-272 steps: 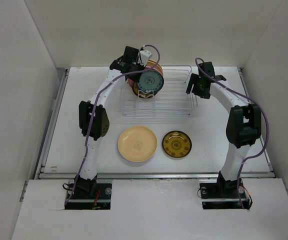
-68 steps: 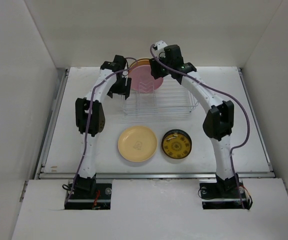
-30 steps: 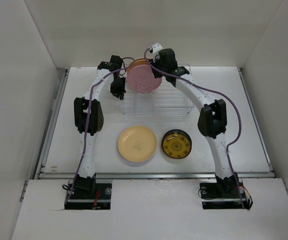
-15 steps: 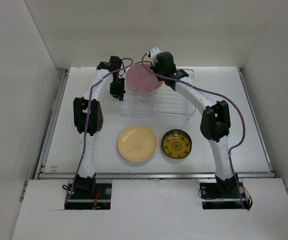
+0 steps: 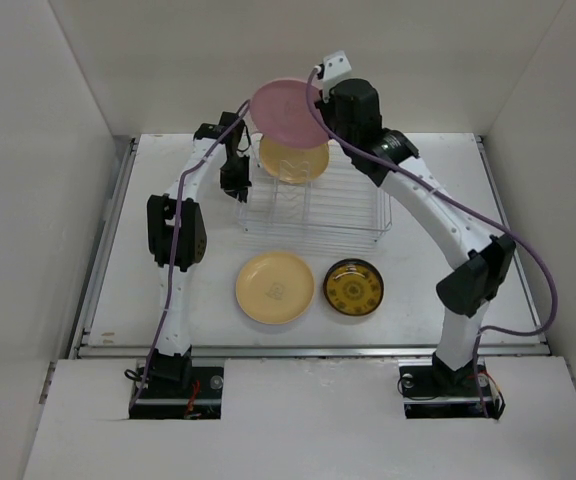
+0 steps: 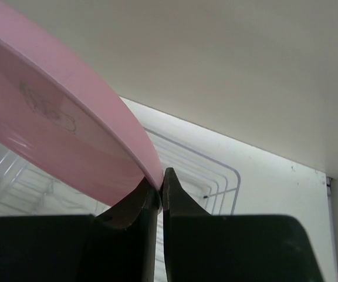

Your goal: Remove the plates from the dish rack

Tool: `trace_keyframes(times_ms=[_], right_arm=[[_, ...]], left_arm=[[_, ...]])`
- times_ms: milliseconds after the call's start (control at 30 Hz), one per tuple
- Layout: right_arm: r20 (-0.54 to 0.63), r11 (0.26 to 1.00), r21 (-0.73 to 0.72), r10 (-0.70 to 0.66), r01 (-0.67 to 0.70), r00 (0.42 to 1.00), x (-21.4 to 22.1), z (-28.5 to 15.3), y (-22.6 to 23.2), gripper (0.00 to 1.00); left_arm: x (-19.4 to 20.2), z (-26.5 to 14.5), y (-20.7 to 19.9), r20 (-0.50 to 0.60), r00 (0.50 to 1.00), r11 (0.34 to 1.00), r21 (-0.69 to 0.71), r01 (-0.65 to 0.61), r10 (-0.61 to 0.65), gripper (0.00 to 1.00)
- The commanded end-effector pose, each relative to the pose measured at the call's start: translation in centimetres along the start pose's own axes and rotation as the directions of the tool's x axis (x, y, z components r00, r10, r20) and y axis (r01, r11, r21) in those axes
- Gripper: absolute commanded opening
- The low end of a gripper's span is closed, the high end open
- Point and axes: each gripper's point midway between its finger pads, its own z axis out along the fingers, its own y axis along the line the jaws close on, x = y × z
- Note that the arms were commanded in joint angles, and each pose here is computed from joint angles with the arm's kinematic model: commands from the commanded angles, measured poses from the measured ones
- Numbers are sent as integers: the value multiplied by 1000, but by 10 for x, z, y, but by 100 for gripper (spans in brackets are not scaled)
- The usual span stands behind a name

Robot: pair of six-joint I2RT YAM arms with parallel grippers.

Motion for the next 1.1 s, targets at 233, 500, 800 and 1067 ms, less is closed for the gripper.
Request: trace_keyframes(times_ms=[233, 500, 800, 1067], right_arm=[[-339, 811, -553, -9, -191, 941, 74, -111, 83, 0], [-480, 631, -738, -243, -238, 843, 174, -168, 183, 0], [-571, 662, -710, -343, -239, 746, 242, -143, 206, 19], [-556, 788, -605, -317, -112, 769, 219, -122, 174, 62]], left_arm=[[35, 2, -15, -148, 976, 982, 76, 172, -159, 0], [32, 2, -13, -142, 977, 981, 90, 171, -157, 0], [32, -5, -10, -125, 985, 988, 86, 130, -119, 0], [32, -6, -11, -127, 986, 988, 95, 122, -109, 0]])
